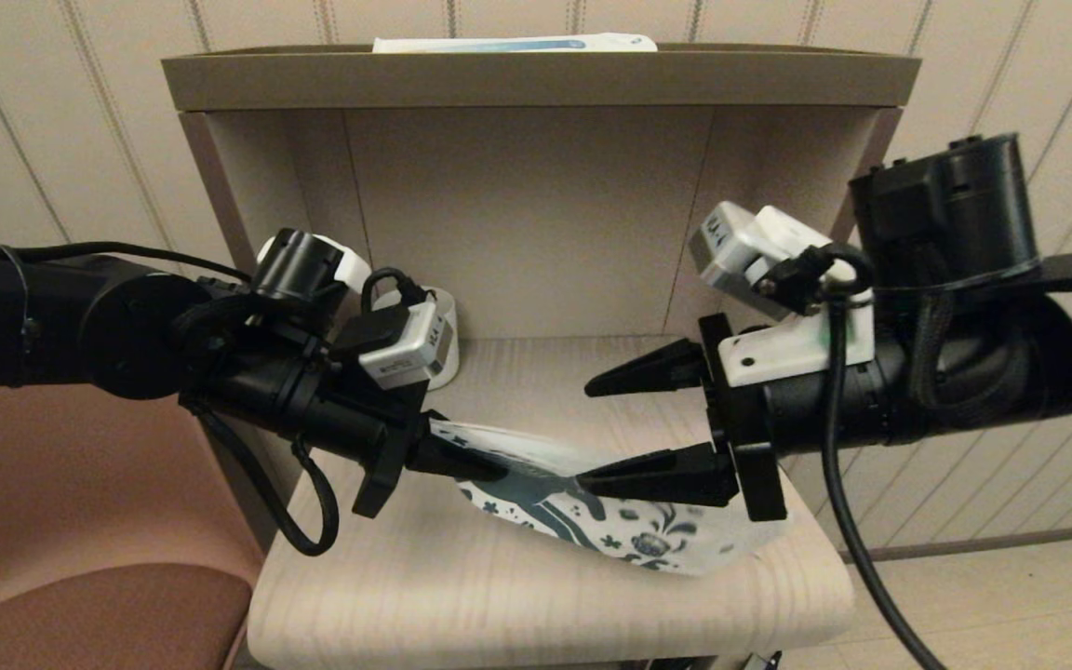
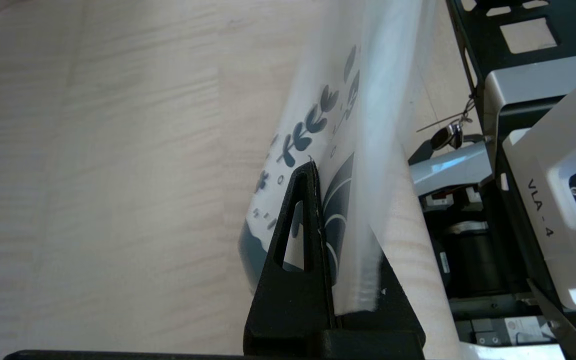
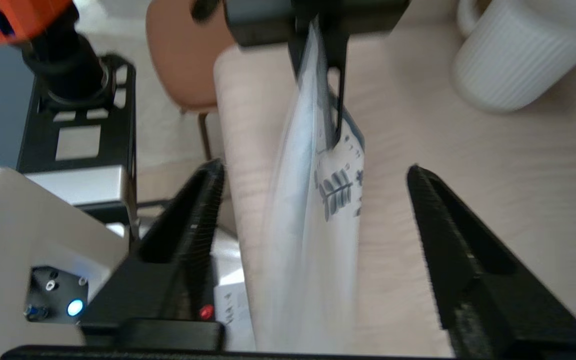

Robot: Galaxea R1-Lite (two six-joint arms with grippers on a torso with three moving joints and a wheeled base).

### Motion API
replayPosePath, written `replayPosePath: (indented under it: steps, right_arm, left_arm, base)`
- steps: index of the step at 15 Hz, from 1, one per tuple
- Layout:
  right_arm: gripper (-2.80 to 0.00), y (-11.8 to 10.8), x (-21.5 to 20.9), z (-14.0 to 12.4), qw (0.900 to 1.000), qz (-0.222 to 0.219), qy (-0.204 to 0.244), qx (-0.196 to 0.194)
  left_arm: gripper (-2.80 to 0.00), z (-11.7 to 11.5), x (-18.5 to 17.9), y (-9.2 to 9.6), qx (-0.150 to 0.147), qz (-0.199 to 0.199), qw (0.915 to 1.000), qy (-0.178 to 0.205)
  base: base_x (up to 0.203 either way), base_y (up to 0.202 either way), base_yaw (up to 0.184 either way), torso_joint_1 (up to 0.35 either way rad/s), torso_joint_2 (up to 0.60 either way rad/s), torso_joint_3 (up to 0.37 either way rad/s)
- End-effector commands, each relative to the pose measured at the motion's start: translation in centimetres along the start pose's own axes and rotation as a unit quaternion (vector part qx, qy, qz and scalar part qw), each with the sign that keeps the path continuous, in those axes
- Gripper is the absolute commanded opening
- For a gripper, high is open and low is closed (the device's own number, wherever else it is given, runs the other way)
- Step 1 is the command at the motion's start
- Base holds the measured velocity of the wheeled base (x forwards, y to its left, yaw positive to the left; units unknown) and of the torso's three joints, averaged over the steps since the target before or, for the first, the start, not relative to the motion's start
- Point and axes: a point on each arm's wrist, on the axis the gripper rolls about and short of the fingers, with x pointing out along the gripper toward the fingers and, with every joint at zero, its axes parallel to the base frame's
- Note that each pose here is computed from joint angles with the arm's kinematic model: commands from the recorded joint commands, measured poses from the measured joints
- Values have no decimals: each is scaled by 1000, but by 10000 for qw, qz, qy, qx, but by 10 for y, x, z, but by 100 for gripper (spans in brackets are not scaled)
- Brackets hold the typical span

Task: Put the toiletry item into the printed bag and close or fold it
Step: Place the toothpaste in the storage bag

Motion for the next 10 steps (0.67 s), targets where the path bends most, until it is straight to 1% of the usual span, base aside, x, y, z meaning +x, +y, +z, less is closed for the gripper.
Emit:
replayPosePath:
  steps: [1, 3, 6, 9, 10]
  right_arm:
    - [0, 9, -20, 16, 9994, -111, -262, -213]
    - [0, 7, -31, 12, 9992, -296, -236, -128]
    - [0, 4, -50, -10, 9981, -602, -56, 140]
    - [0, 1, -73, -30, 9980, -405, -181, 460]
    - [0, 0, -78, -32, 9975, -347, -241, 558]
  left_arm:
    - [-280, -2, 0, 0, -7, -24, 10000, -7]
    - [-280, -2, -1, -1, -1, -12, 10000, -9]
    - [-280, -3, -10, 0, -33, 123, 9999, 0]
    - [-280, -8, -26, 4, -130, 362, 9993, 23]
    - [-280, -10, -31, 5, -177, 428, 9989, 23]
  base:
    - [0, 0, 0, 0, 0, 0]
    - [0, 0, 0, 0, 0, 0]
    - [0, 0, 0, 0, 0, 0]
    - [0, 0, 0, 0, 0, 0]
    - [0, 0, 0, 0, 0, 0]
